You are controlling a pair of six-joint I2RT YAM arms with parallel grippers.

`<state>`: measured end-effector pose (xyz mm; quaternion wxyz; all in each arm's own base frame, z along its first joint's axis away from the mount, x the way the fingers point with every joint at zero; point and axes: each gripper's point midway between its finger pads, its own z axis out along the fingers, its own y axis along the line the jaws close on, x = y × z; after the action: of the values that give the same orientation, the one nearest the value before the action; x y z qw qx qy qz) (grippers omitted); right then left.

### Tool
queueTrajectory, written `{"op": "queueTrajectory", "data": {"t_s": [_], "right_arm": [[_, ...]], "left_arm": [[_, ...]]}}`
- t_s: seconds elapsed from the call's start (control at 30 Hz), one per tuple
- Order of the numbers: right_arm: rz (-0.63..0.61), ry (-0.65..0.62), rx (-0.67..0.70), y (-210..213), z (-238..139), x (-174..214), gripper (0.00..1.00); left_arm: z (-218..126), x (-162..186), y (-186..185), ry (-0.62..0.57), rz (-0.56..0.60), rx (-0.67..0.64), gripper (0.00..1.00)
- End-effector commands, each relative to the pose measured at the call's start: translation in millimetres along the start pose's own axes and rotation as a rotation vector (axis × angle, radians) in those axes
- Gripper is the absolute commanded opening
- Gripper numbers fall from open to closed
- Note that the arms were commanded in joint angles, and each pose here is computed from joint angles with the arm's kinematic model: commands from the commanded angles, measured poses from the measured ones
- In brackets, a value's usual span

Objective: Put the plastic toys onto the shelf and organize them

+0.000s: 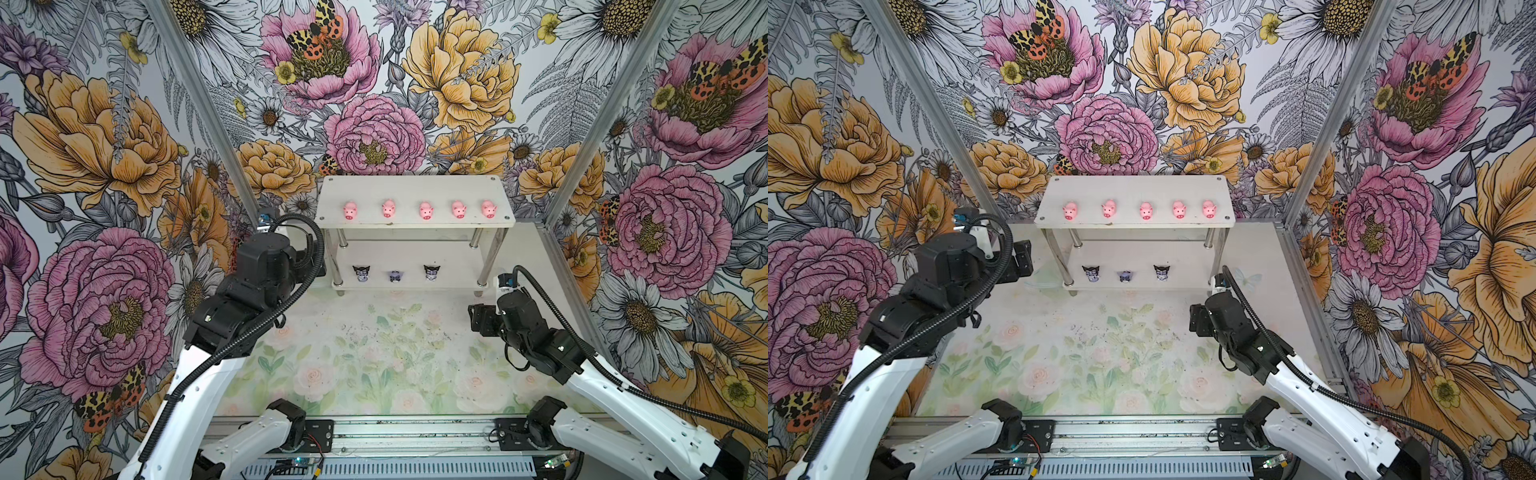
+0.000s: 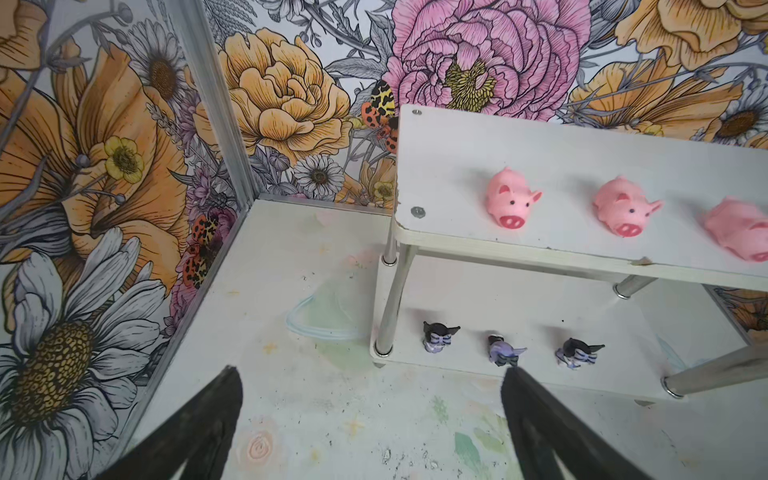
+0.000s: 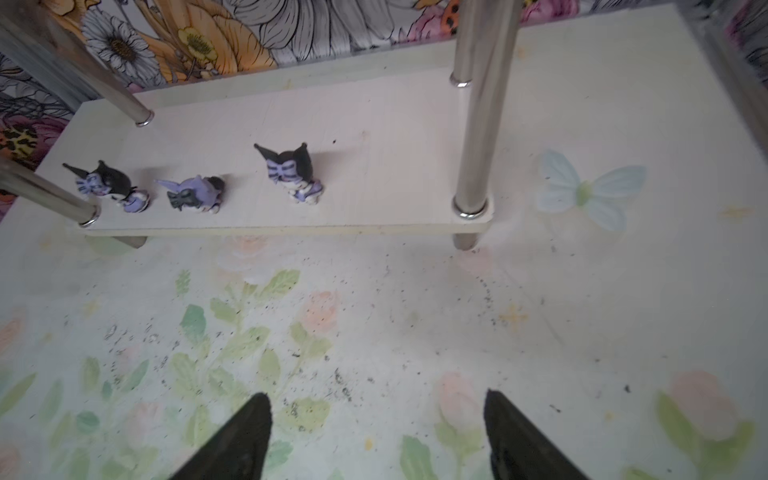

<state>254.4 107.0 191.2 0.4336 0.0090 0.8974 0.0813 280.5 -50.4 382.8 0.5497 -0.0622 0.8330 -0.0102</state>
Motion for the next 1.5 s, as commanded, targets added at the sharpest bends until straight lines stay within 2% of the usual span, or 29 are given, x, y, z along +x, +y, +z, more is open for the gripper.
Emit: {"op": "queueTrajectory", "data": {"t_s": [0.0,0.17,0.33,0.4,0.53,0.6,0.73,0.9,1.03,1.13,1.23,1.27,1.37,1.47], "right_arm": [[-0.058,-0.116,0.212,-44,-20,-28,1.00],[-0.023,-0.193,0.352,-85,-29,-44,1.00],[-0.043,-0.266,0.399,-110,0,-35,1.00],[-0.043,-0.253,0.418,-119,13,-29,1.00],[-0.149,-0.225,0.491,-135,45,-14,1.00],[-0.127,-0.241,0.511,-143,59,-7,1.00],[-0.078,-0.236,0.483,-150,82,-7,1.00],[-0.016,-0.327,0.482,-165,95,-30,1.00],[-0.028,-0.383,0.388,-156,113,-46,1.00],[-0.085,-0.395,0.330,-147,124,-55,1.00],[-0.048,-0.460,0.333,-162,137,-45,1.00],[-0.028,-0.410,0.326,-163,137,-40,1.00],[-0.045,-0.424,0.282,-159,139,-40,1.00],[-0.047,-0.415,0.276,-158,139,-40,1.00]], "left_arm": [[14,13,-8,-0.066,-0.070,0.039,0.99],[24,41,10,-0.188,-0.155,0.003,0.99],[49,79,-3,-0.284,-0.107,0.079,0.99],[61,96,2,-0.274,-0.056,0.037,0.99],[85,124,22,-0.226,0.033,-0.115,0.99],[95,134,30,-0.222,0.058,-0.166,0.99],[115,147,46,-0.204,0.084,-0.222,0.99],[141,165,62,-0.197,0.083,-0.198,0.99],[164,179,63,-0.140,0.088,-0.123,0.99],[161,170,62,-0.231,0.083,-0.109,0.99],[157,161,75,-0.328,0.020,-0.122,0.99],[160,159,76,-0.338,0.018,-0.099,0.99],[174,158,62,-0.296,0.079,-0.004,0.99],[184,164,58,-0.305,0.124,0.023,0.99]]}}
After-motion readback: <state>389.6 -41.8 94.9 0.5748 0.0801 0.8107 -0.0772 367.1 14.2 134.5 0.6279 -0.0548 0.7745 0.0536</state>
